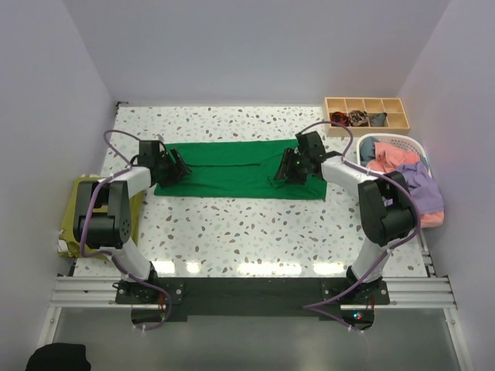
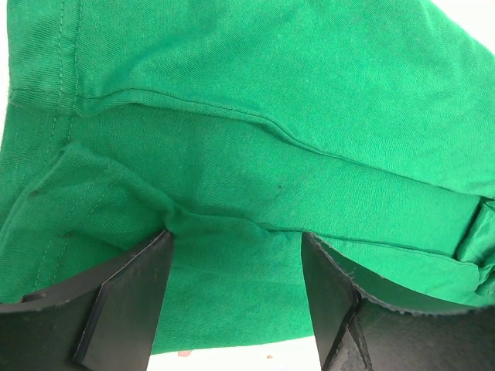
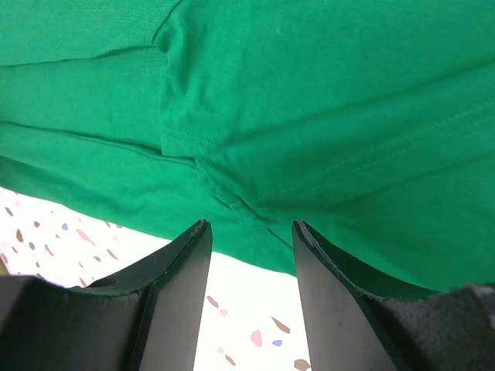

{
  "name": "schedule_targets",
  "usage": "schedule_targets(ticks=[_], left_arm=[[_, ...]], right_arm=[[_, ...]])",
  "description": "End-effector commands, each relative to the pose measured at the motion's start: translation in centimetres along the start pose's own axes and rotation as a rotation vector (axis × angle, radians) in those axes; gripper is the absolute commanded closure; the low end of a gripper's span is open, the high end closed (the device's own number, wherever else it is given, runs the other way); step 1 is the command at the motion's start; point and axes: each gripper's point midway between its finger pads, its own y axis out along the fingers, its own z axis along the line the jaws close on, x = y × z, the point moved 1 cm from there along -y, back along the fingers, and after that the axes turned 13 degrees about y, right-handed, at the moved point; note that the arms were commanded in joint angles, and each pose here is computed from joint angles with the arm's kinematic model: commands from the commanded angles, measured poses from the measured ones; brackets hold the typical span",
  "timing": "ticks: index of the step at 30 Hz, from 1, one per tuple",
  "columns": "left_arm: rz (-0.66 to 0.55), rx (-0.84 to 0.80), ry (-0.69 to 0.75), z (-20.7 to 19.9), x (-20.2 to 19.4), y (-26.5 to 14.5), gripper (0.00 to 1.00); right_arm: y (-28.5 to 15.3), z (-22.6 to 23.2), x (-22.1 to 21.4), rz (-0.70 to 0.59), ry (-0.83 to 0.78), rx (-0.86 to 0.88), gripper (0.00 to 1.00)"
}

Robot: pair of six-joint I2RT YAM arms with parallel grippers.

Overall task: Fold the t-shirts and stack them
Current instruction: Fold the other side of the tshirt into a rectangle

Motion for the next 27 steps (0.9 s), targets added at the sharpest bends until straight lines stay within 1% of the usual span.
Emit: schedule_targets(ticks=[1, 11, 16, 20, 23, 26, 27], left_arm=[[0.047, 0.0, 0.007, 0.5, -1.7, 0.3, 0.27], [0.051, 0.007, 0.008, 0.6, -1.7, 0.3, 0.27], [0.056, 0.004, 0.01, 0.6, -1.8, 0.4, 0.27], [0.053, 0.006, 0.008, 0.6, -1.6, 0.4, 0.27], [0.061, 0.007, 0.007, 0.6, -1.9, 0.5, 0.27], [0.057, 0.006, 0.008, 0.6, -1.7, 0.5, 0.27], [0.059, 0.006, 0.007, 0.6, -1.8, 0.6, 0.27]], right_arm=[[1.0, 0.9, -0.2, 0.005, 0.018, 0.048, 0.5], [0.9, 1.0, -0.7, 0.016, 0.025, 0.042, 0.5], [1.8, 0.2, -1.4, 0.037, 0.032, 0.016, 0.5], [2.4, -0.1, -1.5, 0.024, 0.022, 0.016, 0.5], [2.7, -0.3, -1.5, 0.029, 0.012, 0.006, 0.56], [3.0, -0.5, -1.5, 0.03, 0.008, -0.006, 0.65], [3.1, -0.7, -1.6, 0.033, 0.007, -0.009, 0.72]])
